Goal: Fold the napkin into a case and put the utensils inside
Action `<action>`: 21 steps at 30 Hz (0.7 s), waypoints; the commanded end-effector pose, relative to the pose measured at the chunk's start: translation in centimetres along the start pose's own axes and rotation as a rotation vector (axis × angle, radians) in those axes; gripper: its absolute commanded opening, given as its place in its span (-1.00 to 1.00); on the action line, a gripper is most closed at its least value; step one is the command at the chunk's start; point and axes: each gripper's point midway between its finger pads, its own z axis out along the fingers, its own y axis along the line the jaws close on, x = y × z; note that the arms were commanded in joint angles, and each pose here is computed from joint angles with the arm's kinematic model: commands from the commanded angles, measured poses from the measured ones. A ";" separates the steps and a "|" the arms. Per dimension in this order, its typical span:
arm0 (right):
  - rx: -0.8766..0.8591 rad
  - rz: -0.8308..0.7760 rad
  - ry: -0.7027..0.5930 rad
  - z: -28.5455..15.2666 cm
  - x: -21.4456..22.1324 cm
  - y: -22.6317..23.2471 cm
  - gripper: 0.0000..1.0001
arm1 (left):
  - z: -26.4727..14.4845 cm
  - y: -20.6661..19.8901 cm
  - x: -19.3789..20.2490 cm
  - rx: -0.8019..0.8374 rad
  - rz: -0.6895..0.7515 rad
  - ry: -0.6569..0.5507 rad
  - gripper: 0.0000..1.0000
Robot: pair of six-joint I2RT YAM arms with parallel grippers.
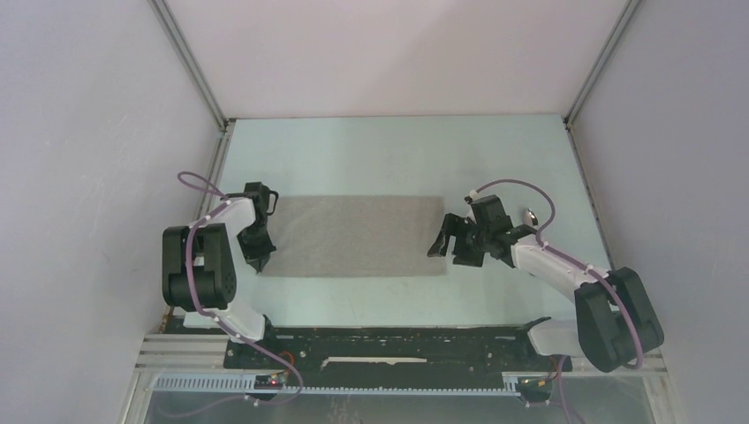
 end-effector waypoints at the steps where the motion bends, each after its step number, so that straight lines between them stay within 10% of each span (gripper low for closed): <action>1: -0.071 0.076 0.072 1.1 1.0 1.3 0.78 | 0.6 0.9 -0.2 -0.057 -0.009 0.009 -0.99; 10: 0.055 0.181 0.105 1.9 1.8 -0.6 0.67 | 1.2 1.5 -0.4 -0.091 -0.021 0.019 -0.97; 21: 0.272 -0.081 0.259 2.4 -1.8 -1.5 0.86 | -1.2 2.0 -1.9 -0.063 -0.068 -0.089 -0.57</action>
